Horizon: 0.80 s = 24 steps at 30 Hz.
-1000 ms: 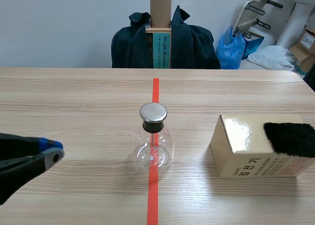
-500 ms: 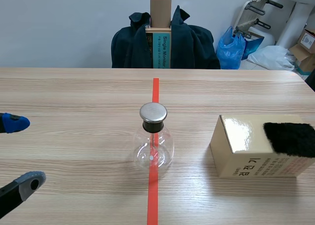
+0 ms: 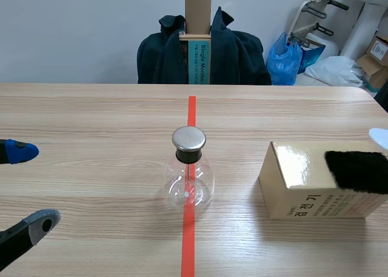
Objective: Do the electroscope experiment.
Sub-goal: 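Rub the plate on the fur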
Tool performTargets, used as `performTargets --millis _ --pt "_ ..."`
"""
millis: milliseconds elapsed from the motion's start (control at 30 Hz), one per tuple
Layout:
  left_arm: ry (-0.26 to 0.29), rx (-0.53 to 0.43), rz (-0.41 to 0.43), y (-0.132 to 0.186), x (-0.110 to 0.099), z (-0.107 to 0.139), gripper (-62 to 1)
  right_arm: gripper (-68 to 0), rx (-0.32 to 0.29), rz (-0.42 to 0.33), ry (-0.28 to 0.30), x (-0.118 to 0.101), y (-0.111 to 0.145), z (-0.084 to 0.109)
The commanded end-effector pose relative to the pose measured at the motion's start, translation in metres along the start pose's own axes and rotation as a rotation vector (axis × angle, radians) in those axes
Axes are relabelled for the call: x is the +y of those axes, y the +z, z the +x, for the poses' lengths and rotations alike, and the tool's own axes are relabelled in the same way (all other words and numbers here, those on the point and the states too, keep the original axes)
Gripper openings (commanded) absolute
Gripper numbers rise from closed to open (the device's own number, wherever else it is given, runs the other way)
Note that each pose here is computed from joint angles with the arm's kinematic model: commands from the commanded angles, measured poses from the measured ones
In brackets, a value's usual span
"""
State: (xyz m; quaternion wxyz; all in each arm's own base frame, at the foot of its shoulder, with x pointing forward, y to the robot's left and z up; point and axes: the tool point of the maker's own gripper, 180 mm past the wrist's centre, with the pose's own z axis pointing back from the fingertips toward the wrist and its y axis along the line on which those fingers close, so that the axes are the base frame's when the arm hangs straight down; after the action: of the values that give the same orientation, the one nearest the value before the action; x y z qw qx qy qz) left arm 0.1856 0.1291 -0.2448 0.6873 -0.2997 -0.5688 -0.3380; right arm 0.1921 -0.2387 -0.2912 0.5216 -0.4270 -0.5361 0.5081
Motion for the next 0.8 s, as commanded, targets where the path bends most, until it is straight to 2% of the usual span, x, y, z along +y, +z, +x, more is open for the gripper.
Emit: performTargets --millis 0,233,433,633,767 --pt "0.011 -0.031 -0.002 -0.001 -0.001 0.006 1.4 -66.7 -0.015 -0.012 0.015 -0.004 -0.003 0.002" --pt "0.011 -0.031 -0.002 -0.001 -0.001 0.006 1.4 -66.7 -0.038 0.081 0.021 0.027 0.006 0.008" --pt "0.011 -0.031 -0.002 -0.001 -0.001 0.006 1.4 -66.7 -0.012 0.172 0.058 0.052 0.009 -0.002" --pt "0.011 -0.031 -0.002 -0.001 -0.001 0.006 1.4 -66.7 0.006 0.163 0.06 0.053 0.004 -0.008" --pt "0.011 -0.031 -0.002 -0.001 -0.001 0.006 1.4 -66.7 -0.009 0.152 0.066 0.05 0.004 -0.006"
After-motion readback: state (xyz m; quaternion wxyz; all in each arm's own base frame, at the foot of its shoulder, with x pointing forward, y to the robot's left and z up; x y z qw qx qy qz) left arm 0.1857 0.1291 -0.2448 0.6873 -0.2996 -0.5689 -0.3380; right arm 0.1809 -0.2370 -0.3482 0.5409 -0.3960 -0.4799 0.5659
